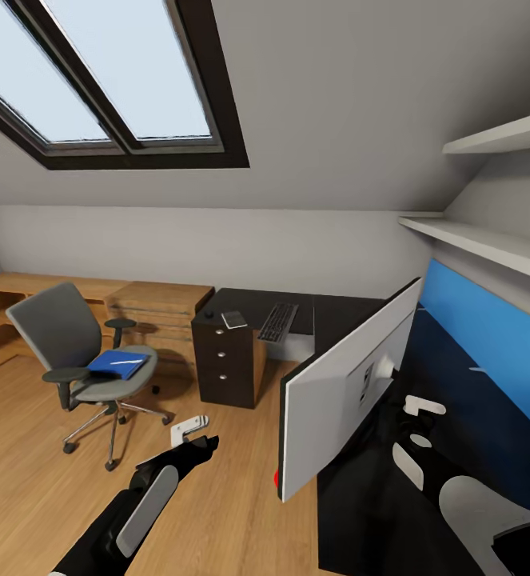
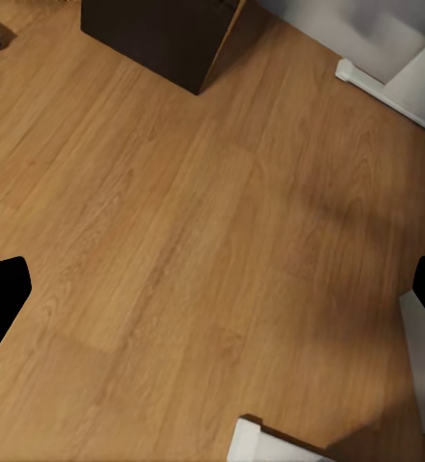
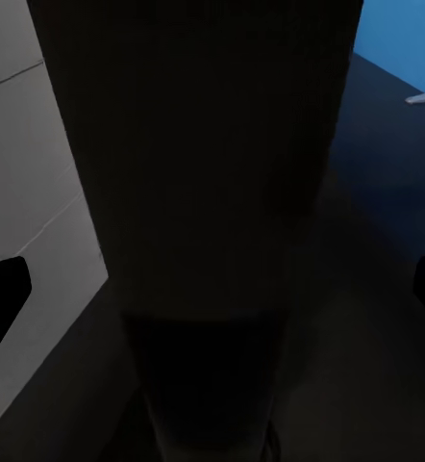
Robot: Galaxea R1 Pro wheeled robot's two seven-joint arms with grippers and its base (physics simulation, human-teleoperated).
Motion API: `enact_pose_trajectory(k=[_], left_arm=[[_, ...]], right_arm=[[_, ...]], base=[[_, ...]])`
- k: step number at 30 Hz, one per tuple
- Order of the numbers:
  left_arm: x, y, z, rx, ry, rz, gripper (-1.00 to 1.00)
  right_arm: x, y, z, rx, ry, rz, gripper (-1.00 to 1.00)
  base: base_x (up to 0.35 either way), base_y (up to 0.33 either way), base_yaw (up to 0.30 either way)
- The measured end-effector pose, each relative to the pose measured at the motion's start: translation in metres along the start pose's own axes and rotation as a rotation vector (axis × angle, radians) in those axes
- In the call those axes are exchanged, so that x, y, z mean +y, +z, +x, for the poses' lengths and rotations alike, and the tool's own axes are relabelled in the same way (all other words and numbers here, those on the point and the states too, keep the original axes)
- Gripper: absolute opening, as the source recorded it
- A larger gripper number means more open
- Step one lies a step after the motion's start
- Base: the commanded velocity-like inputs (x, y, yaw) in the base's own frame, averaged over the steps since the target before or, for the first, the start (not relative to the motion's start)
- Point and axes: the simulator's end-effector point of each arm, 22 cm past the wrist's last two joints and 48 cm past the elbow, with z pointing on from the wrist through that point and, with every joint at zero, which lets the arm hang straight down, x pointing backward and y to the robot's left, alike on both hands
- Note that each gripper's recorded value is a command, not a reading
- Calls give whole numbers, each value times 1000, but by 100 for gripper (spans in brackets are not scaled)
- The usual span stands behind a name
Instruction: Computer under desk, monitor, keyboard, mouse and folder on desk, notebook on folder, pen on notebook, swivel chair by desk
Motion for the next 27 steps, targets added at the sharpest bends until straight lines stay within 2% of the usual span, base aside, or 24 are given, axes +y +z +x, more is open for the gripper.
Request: enact_pose_trajectory(k=[27], left_arm=[[-1,1,3,6,2,1,100]], right_arm=[[0,0,0,0,0,0,100]], base=[[24,0,0]])
